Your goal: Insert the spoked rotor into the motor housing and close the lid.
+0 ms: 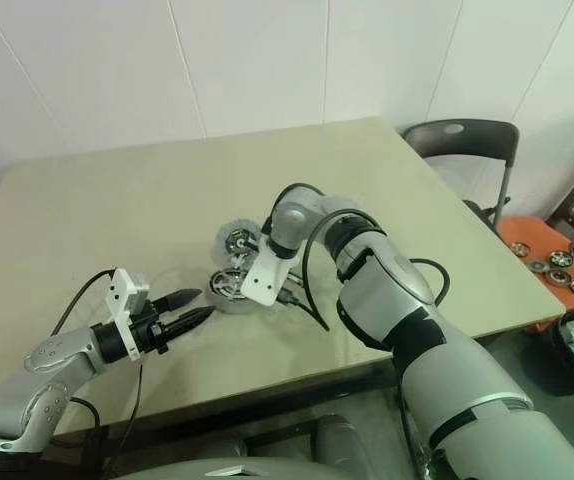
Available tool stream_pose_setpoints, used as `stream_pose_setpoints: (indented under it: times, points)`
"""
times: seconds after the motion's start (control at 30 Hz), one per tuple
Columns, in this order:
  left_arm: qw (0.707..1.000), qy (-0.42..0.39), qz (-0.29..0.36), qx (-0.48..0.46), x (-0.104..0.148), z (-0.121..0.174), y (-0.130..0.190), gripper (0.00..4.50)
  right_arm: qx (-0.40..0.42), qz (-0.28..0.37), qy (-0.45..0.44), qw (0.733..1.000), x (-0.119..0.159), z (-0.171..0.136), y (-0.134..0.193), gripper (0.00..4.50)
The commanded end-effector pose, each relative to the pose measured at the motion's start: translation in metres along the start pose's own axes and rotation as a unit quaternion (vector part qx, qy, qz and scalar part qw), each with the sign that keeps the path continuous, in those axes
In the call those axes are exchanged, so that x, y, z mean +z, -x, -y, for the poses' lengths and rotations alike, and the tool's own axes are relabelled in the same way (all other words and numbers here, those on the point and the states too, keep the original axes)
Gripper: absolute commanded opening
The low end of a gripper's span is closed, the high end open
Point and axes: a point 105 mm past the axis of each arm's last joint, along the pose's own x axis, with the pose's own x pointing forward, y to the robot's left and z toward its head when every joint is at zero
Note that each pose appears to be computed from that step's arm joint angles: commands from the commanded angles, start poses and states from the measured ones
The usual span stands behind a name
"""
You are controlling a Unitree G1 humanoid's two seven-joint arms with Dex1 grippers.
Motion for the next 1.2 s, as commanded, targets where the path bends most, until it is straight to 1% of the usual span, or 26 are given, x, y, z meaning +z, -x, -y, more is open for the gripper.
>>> stream_pose_setpoints:
  times: [0.03,0.13,0.23,0.3,0.4,0.5,0.53,0.6,0.63,0.83,0.93,1.03,1.13,1.2]
  points:
    - [1.000,-0.016,0.016,-0.002,0.010,-0.001,-0.001,2.68,0.012,-0.008,0.017,1.000,-0.003,-0.004,0.015,0.11]
    - [1.000,-0.016,0.017,-0.005,0.011,-0.001,-0.003,2.68,0.017,-0.033,0.008,0.999,-0.012,-0.009,0.016,0.11]
    - [1.000,-0.015,0.017,-0.008,0.011,-0.002,-0.004,2.68,0.048,-0.044,-0.027,0.997,-0.021,-0.025,0.018,0.11]
    - [1.000,-0.014,0.016,-0.010,0.011,-0.002,-0.005,2.68,0.064,-0.042,-0.050,0.996,-0.024,-0.032,0.019,0.11]
    - [1.000,-0.014,0.015,-0.013,0.011,-0.002,-0.008,2.68,0.069,-0.034,-0.085,0.993,-0.025,-0.035,0.017,0.11]
    - [1.000,-0.013,0.016,-0.016,0.011,-0.002,-0.010,2.68,0.075,-0.010,-0.140,0.987,-0.022,-0.035,0.012,0.11]
    - [1.000,-0.013,0.016,-0.016,0.011,-0.002,-0.011,2.68,0.077,0.005,-0.173,0.982,-0.020,-0.033,0.011,0.11]
    - [1.000,-0.013,0.016,-0.018,0.011,-0.002,-0.012,2.68,0.083,0.040,-0.266,0.960,-0.015,-0.026,0.007,0.11]
    - [1.000,-0.013,0.016,-0.019,0.011,-0.002,-0.013,2.68,0.083,0.050,-0.298,0.950,-0.013,-0.023,0.005,0.11]
    - [1.000,-0.011,0.019,-0.017,0.010,-0.001,-0.015,2.68,0.091,0.080,-0.420,0.899,-0.002,-0.005,-0.006,0.11]
    - [1.000,-0.009,0.020,-0.015,0.008,0.000,-0.016,2.68,0.095,0.091,-0.466,0.875,0.004,0.002,-0.009,0.11]
    - [1.000,-0.007,0.022,-0.011,0.007,0.001,-0.016,2.68,0.091,0.107,-0.492,0.859,0.009,0.009,-0.010,0.11]
    - [1.000,-0.004,0.024,-0.008,0.005,0.002,-0.016,2.68,0.080,0.130,-0.506,0.849,0.014,0.017,-0.009,0.11]
    - [1.000,-0.003,0.025,-0.007,0.005,0.002,-0.016,2.68,0.074,0.136,-0.503,0.850,0.015,0.018,-0.008,0.11]
